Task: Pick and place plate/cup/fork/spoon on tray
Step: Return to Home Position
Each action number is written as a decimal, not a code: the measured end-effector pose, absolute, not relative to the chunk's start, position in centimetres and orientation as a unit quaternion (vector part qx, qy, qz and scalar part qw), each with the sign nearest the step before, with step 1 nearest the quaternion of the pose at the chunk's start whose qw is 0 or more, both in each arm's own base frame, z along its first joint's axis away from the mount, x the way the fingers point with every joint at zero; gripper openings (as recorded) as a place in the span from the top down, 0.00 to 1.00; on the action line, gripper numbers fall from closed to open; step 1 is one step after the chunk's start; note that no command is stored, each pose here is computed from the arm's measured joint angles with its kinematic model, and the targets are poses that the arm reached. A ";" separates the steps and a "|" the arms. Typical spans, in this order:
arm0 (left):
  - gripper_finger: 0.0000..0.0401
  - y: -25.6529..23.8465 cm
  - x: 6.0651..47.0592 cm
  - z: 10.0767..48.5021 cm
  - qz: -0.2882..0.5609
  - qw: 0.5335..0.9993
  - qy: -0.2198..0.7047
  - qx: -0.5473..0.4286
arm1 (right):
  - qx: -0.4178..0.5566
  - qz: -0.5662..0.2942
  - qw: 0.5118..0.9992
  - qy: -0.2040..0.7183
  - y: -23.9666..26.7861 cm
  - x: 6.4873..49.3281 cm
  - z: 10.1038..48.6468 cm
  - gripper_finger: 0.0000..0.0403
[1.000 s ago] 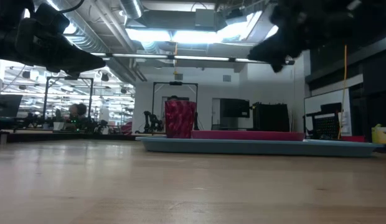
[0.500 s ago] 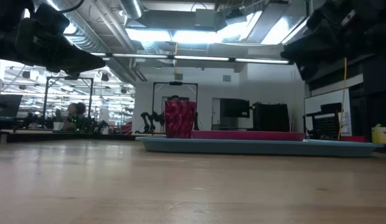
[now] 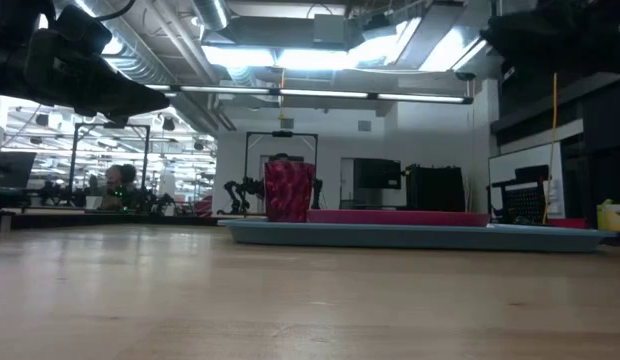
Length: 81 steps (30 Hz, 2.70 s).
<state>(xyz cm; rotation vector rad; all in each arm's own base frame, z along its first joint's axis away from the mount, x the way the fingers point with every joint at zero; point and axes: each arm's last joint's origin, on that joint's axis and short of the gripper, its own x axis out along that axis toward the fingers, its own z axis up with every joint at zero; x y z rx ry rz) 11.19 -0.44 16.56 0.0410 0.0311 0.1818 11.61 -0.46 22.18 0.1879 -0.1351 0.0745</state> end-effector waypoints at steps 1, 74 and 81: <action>0.79 -0.4 11.2 16.6 0.091 0.996 0.016 0.020 | 0.090 0.038 0.992 -0.080 -0.4 11.3 22.4 0.78; 0.79 -0.4 11.2 16.5 0.091 0.996 0.016 0.020 | 0.050 -0.026 0.998 -0.011 -0.7 9.7 16.8 0.78; 0.79 -0.4 11.2 16.6 0.091 0.996 0.015 0.020 | 0.030 -0.027 0.999 -0.010 -0.7 9.7 16.8 0.78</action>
